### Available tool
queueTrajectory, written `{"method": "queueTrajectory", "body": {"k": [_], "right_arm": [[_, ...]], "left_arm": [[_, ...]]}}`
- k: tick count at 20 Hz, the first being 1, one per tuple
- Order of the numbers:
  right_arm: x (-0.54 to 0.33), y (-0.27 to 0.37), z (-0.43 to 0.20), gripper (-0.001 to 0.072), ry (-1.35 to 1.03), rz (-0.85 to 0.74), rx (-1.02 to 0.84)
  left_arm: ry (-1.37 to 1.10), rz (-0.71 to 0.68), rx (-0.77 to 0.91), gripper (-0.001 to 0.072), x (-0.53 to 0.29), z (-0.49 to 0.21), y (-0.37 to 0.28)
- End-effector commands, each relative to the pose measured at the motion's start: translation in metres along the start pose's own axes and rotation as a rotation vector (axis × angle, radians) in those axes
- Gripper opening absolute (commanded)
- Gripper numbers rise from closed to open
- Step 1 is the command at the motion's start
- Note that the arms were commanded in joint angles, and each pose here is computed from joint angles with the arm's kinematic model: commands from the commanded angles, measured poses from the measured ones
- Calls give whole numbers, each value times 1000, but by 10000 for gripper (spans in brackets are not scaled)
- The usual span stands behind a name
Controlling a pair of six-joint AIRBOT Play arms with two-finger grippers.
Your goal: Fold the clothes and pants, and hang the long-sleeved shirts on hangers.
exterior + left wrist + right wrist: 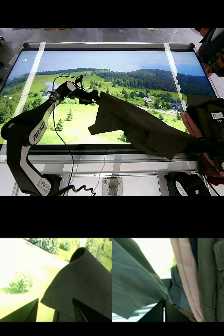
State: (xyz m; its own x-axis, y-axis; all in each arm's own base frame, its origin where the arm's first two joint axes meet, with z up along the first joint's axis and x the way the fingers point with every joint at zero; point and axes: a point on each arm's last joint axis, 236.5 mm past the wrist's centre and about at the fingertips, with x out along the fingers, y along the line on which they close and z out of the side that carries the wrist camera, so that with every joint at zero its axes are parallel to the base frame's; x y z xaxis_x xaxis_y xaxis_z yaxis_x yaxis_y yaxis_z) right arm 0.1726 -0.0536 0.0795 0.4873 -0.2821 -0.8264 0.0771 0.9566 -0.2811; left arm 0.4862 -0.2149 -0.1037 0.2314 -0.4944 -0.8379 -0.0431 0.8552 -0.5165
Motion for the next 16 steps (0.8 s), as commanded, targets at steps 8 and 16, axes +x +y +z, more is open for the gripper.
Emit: {"method": "queueTrajectory", "body": {"k": [8, 16], "right_arm": [[-1, 16, 16, 10, -68, 69, 35], [-68, 39, 163, 10, -738, 241, 145]], "left_arm": [[-141, 9, 28, 18, -5, 31, -6], [-569, -96, 174, 18, -225, 94, -77]]}}
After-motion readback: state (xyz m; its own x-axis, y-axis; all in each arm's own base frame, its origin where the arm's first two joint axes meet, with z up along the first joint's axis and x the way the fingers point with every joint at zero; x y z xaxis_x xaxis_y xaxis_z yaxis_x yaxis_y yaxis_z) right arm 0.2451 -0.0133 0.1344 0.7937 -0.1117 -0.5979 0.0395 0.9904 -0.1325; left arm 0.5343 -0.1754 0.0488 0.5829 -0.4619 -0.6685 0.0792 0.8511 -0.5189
